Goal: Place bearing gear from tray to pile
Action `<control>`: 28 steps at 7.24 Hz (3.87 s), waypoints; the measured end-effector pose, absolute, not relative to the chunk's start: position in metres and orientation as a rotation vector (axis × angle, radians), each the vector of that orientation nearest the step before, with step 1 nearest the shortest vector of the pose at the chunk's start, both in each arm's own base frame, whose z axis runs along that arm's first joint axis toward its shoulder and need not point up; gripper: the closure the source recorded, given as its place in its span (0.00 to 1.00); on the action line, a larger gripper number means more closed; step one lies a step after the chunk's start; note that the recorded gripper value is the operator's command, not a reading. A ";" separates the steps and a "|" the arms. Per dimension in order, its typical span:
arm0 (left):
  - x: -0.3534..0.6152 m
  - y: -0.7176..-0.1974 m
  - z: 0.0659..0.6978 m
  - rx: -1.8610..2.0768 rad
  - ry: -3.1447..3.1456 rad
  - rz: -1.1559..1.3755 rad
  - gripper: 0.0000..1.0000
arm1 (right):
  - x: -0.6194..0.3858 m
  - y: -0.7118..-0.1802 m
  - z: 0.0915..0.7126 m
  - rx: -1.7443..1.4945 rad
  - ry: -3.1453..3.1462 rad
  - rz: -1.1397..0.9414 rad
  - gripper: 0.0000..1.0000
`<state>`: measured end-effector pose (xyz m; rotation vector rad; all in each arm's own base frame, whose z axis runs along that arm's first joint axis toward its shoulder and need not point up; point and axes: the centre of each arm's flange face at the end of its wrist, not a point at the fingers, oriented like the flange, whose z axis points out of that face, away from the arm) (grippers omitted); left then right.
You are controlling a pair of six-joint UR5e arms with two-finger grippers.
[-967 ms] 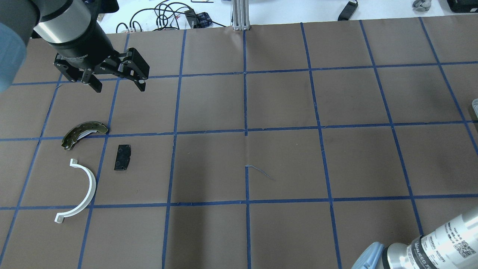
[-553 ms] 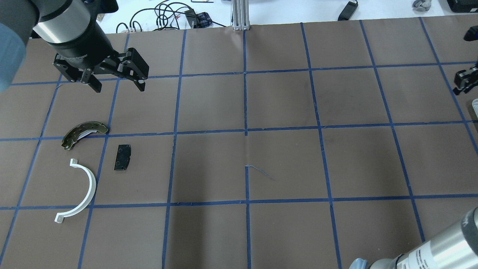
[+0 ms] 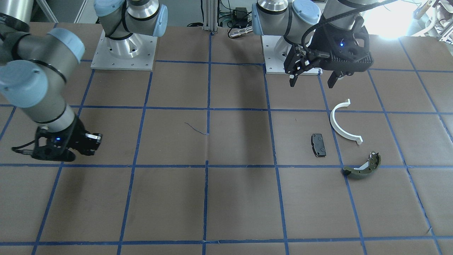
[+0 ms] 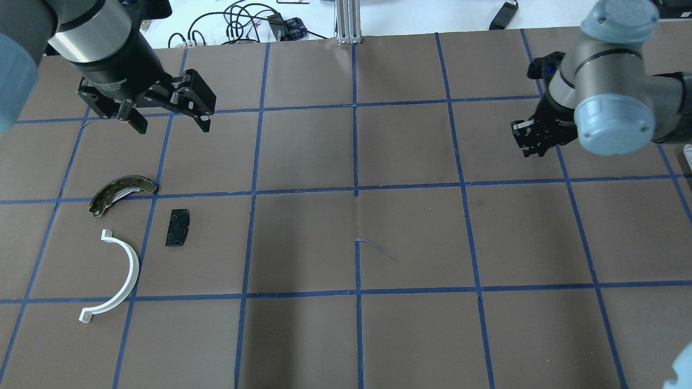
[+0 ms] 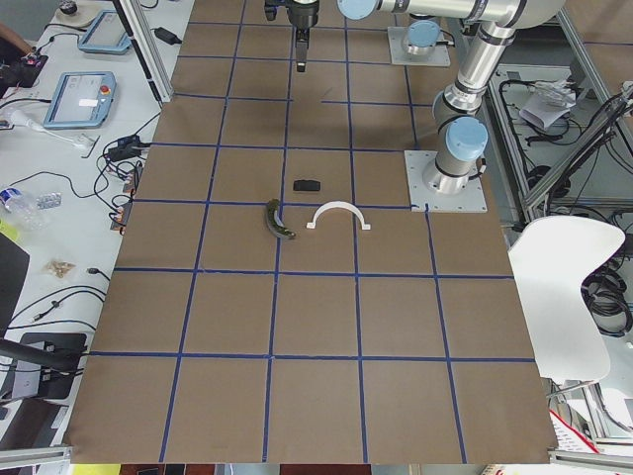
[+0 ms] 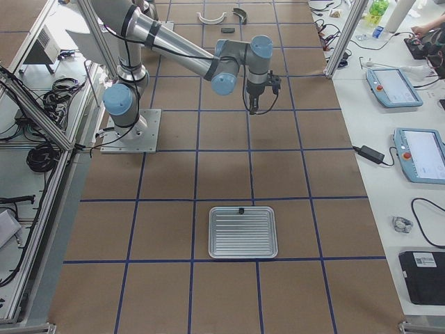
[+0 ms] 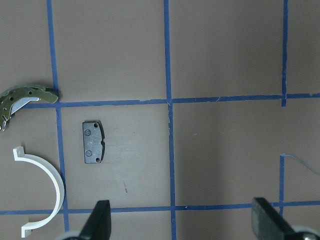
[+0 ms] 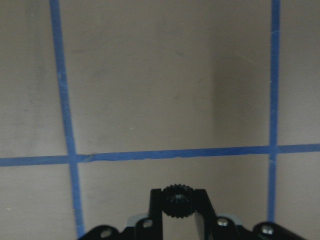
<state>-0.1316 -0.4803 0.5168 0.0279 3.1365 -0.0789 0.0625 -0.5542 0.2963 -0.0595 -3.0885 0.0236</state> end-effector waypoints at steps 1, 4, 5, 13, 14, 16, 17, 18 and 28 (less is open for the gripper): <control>-0.132 -0.480 0.517 0.028 3.137 -0.078 0.00 | 0.124 -0.544 0.294 -0.097 -3.092 0.039 0.87; -0.131 -0.480 0.515 0.029 3.136 -0.074 0.00 | 0.262 -0.500 0.279 -0.130 -3.163 -0.003 0.87; -0.131 -0.480 0.515 0.030 3.135 -0.073 0.00 | 0.296 -0.486 0.270 -0.159 -3.186 -0.022 0.87; -0.132 -0.478 0.513 0.050 3.134 -0.067 0.00 | 0.329 -0.498 0.244 -0.190 -3.196 0.024 0.00; -0.132 -0.479 0.510 0.046 3.134 -0.058 0.00 | 0.277 -0.516 0.271 -0.100 -3.182 0.002 0.00; -0.135 -0.492 0.486 0.006 3.138 -0.044 0.00 | 0.156 -0.539 0.316 0.105 -3.123 -0.004 0.00; -0.138 -0.504 0.453 -0.047 3.139 -0.007 0.00 | 0.096 -0.545 0.329 0.200 -3.075 -0.008 0.00; -0.148 -0.511 0.416 -0.068 3.136 0.037 0.00 | 0.045 -0.547 0.338 0.286 -3.040 -0.022 0.00; -0.324 -0.497 0.197 -0.166 3.146 -0.109 0.00 | -0.376 -0.514 0.297 1.565 -2.681 -0.186 0.00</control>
